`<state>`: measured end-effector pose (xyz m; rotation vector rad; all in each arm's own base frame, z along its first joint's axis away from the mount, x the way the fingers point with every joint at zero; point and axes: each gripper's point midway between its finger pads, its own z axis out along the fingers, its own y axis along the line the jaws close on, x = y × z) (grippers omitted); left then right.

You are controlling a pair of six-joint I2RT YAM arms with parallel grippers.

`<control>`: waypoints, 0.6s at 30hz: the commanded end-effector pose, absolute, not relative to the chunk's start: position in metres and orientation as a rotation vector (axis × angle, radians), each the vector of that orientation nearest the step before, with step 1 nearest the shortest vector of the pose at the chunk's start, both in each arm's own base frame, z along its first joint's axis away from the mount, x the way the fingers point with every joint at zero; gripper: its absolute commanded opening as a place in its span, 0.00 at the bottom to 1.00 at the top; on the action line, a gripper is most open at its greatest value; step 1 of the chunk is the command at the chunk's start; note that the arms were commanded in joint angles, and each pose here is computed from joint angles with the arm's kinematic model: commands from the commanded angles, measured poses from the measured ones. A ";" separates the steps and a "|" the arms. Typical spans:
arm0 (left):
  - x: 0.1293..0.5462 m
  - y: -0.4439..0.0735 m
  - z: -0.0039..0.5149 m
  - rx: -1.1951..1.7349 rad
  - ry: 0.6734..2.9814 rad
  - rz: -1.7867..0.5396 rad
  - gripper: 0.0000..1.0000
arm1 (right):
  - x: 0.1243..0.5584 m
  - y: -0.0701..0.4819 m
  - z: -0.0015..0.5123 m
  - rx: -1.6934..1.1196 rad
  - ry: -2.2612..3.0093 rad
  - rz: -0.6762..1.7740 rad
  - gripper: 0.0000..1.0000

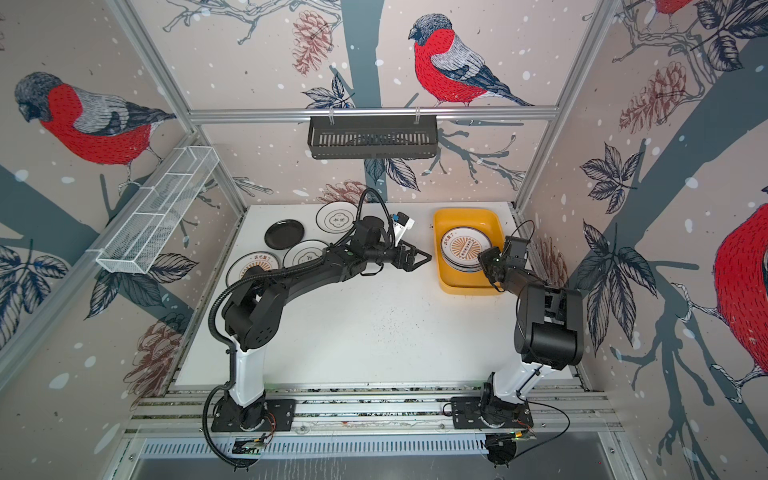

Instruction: Place the plates into the plastic bin on the countertop

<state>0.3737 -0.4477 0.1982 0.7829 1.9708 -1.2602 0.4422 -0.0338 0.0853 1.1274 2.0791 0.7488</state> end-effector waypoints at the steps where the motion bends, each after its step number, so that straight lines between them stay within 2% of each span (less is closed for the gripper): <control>1: 0.373 -0.447 0.205 0.797 1.940 -1.275 0.96 | 0.443 -0.039 0.089 1.116 2.067 0.715 0.40; 11: 0.372 -0.437 0.206 0.769 1.949 -1.257 0.96 | 0.441 -0.042 0.097 1.099 2.063 0.676 0.62; 18: 0.375 -0.423 0.213 0.719 1.950 -1.222 0.96 | 0.440 -0.044 0.111 1.056 2.051 0.651 0.88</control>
